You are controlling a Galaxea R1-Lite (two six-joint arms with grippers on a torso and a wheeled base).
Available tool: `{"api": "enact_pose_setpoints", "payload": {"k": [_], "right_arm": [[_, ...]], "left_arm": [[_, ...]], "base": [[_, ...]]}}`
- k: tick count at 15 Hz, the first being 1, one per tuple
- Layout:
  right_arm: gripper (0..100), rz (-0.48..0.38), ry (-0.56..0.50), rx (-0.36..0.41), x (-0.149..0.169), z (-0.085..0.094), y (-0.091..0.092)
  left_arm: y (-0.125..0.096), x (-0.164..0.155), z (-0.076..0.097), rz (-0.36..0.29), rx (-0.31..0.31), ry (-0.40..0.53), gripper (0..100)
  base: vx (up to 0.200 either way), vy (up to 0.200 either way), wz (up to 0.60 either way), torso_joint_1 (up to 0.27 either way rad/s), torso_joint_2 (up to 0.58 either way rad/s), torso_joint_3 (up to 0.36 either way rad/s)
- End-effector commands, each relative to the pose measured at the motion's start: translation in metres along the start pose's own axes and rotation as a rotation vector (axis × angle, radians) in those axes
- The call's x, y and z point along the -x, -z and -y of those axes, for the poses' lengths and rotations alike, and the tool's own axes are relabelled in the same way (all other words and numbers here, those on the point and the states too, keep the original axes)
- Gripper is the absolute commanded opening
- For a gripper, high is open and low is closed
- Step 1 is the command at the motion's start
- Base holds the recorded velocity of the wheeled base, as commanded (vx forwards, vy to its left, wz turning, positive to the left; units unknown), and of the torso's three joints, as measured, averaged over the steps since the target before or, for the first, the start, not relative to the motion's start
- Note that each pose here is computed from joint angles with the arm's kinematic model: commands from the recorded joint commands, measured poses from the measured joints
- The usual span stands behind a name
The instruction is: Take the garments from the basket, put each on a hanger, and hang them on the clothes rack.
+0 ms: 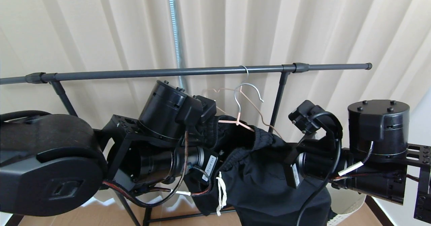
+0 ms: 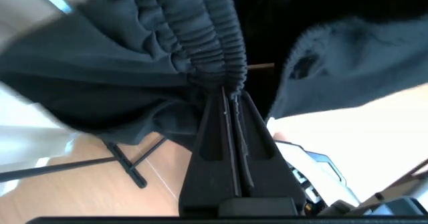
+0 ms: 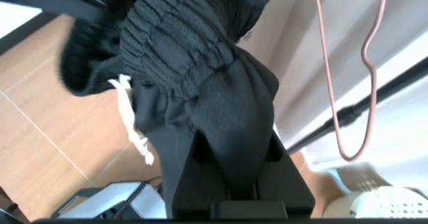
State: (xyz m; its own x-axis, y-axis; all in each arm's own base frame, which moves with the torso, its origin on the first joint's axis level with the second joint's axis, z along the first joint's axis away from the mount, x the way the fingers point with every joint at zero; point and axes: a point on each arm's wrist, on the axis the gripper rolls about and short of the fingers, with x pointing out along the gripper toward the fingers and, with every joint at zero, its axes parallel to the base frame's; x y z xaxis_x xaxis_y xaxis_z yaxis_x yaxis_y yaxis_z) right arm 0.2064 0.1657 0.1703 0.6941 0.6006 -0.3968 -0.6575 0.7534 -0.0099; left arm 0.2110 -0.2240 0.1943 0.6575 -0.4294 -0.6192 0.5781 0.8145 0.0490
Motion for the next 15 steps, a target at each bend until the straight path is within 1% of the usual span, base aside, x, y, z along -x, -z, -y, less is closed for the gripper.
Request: {"api": "enact_pose_setpoints", "payload": {"k": [1,7,8,11,15], "right_arm": [[0,0.022,-0.009,0.003,0.003,-0.001,0.001],[0,0.056,-0.067,0.009,0.015,-0.003,0.001],[0,0.059,-0.069,0.011,0.016,-0.003,0.001],[0,0.057,-0.069,0.011,0.017,-0.003,0.001],[0,0.058,-0.078,0.012,0.017,-0.003,0.001]], "left_arm": [[0.002,-0.012,0.002,-0.028,-0.007,-0.002,0],[-0.001,-0.016,0.001,0.001,0.004,-0.008,0],[-0.001,-0.019,0.002,0.001,0.004,-0.012,100],[-0.002,-0.018,0.002,0.018,0.005,-0.044,100],[0.001,0.008,0.003,0.055,0.002,-0.023,100]], "base": [[0.000,0.000,0.00,0.000,0.00,0.000],[0.000,0.000,0.00,0.000,0.00,0.000],[0.000,0.000,0.00,0.000,0.00,0.000],[0.000,0.000,0.00,0.000,0.00,0.000],[0.000,0.000,0.00,0.000,0.00,0.000]]}}
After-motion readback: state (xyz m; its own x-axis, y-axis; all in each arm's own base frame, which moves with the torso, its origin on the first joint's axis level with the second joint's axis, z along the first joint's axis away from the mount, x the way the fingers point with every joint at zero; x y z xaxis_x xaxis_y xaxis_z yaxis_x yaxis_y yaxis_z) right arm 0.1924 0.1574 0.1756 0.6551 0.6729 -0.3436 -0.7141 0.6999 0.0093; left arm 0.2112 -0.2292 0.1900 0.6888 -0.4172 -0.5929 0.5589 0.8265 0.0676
